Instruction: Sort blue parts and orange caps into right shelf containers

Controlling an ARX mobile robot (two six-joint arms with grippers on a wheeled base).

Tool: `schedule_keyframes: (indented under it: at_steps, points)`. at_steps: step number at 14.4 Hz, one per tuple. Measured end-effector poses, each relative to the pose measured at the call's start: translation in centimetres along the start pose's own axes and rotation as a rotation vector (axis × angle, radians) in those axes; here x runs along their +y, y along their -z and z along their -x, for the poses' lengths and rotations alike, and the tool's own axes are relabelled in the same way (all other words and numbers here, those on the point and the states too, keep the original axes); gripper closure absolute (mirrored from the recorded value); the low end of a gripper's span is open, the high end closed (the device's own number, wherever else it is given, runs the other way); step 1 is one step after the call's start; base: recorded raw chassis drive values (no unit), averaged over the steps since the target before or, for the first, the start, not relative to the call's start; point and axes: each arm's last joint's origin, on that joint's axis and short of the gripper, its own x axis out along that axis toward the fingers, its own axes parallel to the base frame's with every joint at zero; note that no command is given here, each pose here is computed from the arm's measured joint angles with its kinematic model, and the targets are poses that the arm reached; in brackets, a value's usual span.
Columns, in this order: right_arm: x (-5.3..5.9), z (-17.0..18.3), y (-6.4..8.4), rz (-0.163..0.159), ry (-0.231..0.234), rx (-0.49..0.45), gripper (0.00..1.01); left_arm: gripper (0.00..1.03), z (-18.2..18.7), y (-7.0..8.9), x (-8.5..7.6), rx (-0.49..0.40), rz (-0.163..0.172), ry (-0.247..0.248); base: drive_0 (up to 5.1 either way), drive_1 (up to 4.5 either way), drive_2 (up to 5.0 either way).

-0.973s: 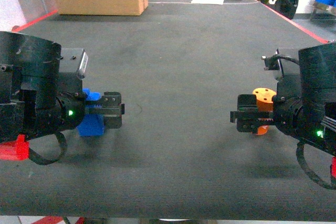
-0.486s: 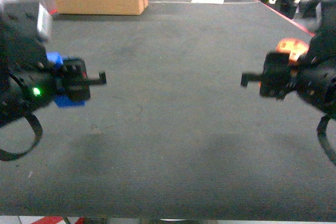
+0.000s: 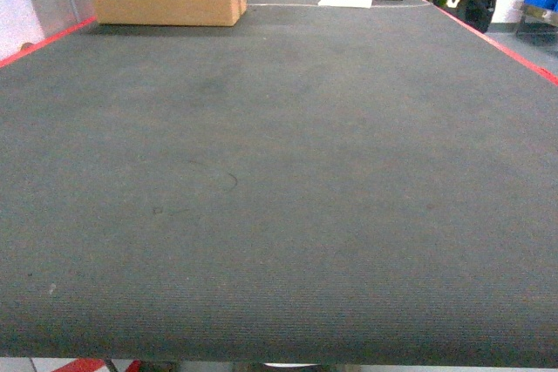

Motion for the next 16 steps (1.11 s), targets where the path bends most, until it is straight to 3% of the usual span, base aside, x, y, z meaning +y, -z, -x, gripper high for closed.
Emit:
schedule_keyframes:
  at_steps: [2, 3, 5, 6, 7, 8, 11, 16]
  points:
    - [-1.7, 3.0, -1.8, 0.012, 0.055, -0.054, 0.58, 0.59, 2.7, -1.5, 1.3, -0.056, -0.006, -0.039, 0.0, 0.00, 0.0]
    - [-1.9, 4.0, -2.2, 0.020, 0.038, -0.050, 0.58, 0.59, 3.4, -2.1, 1.6, -0.094, 0.006, -0.048, 0.0, 0.00, 0.0]
    - [-1.9, 4.1, -2.2, 0.029, 0.031, -0.051, 0.58, 0.59, 3.4, -2.1, 1.6, -0.095, -0.008, -0.052, 0.0, 0.00, 0.0]
    - [-2.1, 4.0, -2.0, 0.086, -0.031, 0.059, 0.58, 0.59, 3.2, -1.9, 1.7, -0.024, -0.042, -0.001, 0.0, 0.00, 0.0]
    - [-3.2, 4.5, -1.2, 0.095, -0.066, 0.152, 0.58, 0.59, 3.6, -1.3, 2.5, 0.062, -0.052, 0.111, 0.0, 0.00, 0.0]
    - [-4.0, 4.9, -0.2, 0.097, -0.057, 0.190, 0.58, 0.59, 4.1, -0.6, 3.1, 0.091, -0.042, 0.146, 0.0, 0.00, 0.0]
    - [-5.4, 5.6, 2.1, 0.083, -0.065, 0.217, 0.58, 0.59, 4.8, 1.0, 3.9, 0.105, -0.028, 0.184, 0.0, 0.00, 0.0]
    - [-7.2, 6.7, 4.4, 0.077, -0.066, 0.216, 0.58, 0.59, 5.8, 2.7, 5.9, 0.104, -0.021, 0.182, 0.0, 0.00, 0.0]
